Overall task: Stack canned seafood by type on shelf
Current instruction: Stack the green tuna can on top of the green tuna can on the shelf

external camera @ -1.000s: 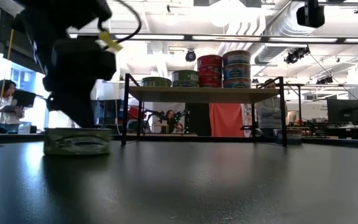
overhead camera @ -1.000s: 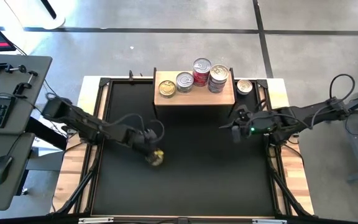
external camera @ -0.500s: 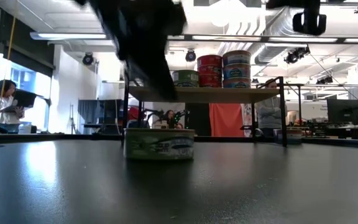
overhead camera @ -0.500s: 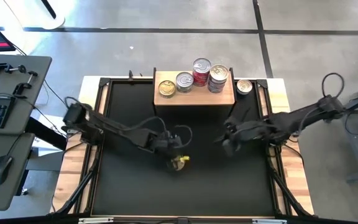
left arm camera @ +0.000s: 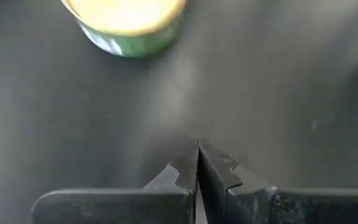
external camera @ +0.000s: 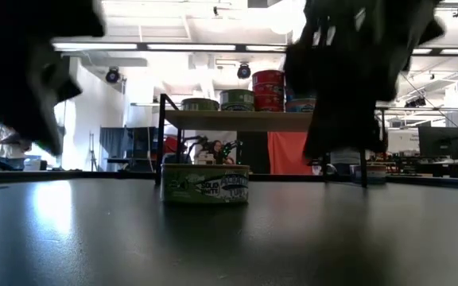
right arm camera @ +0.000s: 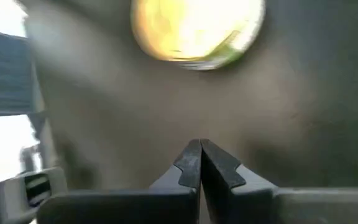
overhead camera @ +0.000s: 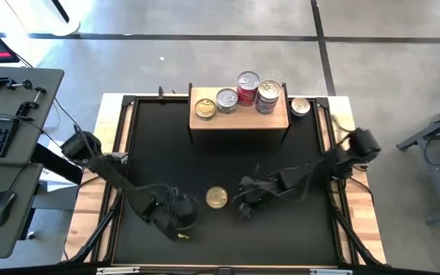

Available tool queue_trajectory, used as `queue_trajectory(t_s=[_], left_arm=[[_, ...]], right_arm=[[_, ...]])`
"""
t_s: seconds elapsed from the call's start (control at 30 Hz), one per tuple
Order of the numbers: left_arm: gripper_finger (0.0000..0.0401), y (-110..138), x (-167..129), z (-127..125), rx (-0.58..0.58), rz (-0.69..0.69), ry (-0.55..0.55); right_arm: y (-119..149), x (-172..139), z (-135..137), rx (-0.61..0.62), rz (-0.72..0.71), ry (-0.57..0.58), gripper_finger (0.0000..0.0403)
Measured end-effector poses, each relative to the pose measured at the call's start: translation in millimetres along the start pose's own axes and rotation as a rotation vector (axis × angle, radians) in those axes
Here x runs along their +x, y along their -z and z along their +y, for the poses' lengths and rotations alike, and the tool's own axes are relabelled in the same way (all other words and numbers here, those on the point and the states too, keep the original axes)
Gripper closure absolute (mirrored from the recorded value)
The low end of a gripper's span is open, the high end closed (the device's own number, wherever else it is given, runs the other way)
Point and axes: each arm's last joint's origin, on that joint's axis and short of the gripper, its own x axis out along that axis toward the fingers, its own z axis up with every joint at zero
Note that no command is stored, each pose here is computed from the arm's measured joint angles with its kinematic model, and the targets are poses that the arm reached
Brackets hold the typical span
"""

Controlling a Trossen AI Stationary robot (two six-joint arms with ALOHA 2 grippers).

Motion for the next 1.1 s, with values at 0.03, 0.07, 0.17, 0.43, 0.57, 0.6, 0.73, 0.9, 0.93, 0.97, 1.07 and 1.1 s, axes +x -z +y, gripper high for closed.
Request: queue_trajectory(t_s=[0.03, 0.07, 0.17, 0.43, 0.57, 0.6, 0.73, 0.9, 0.93, 0.97, 1.07, 1.1], left_arm=[[0.0401, 6, 3, -2, 0.024, 0.017, -0.015], [0.0401, 12, 8, -2, 0.06, 0.045, -0.051], [0.0401, 17, 24, 5, 0.175, 0.079, -0.158], [0.0401, -13, 42, 20, 0.284, 0.008, -0.109], [0.0401, -30, 43, 17, 0.346, -0.096, -0.026], [0.0401, -31, 44, 18, 0.361, -0.101, -0.028], [0.0401, -35, 45, 21, 0.38, -0.132, -0.075], [0.0401, -37, 48, 25, 0.448, -0.124, -0.081], [0.0401, -37, 48, 25, 0.459, -0.115, -0.08], [0.0401, -35, 49, 26, 0.462, -0.101, -0.086], [0.0401, -33, 47, 28, 0.449, -0.083, -0.099], [0.0401, -33, 43, 28, 0.445, -0.083, -0.115]], right_arm=[[0, 10, -6, 0.016, 0.003, 0.026, 0.0403], [0, 19, -12, 0.034, -0.003, 0.057, 0.0403], [-4, 35, -23, 0.04, -0.034, 0.12, 0.0403], [-29, 48, -11, -0.008, -0.076, 0.261, 0.0403], [-39, 47, -7, -0.006, -0.074, 0.333, 0.0403], [-42, 47, -5, -0.007, -0.091, 0.341, 0.0403], [-48, 44, 3, 0.011, -0.115, 0.324, 0.0403], [-49, 44, 4, 0.055, -0.108, 0.307, 0.0403], [-48, 44, 4, 0.068, -0.1, 0.302, 0.0403], [-48, 44, 4, 0.079, -0.091, 0.298, 0.0403], [-46, 44, 5, 0.081, -0.077, 0.302, 0.0403], [-46, 44, 5, 0.079, -0.078, 0.3, 0.0403]])
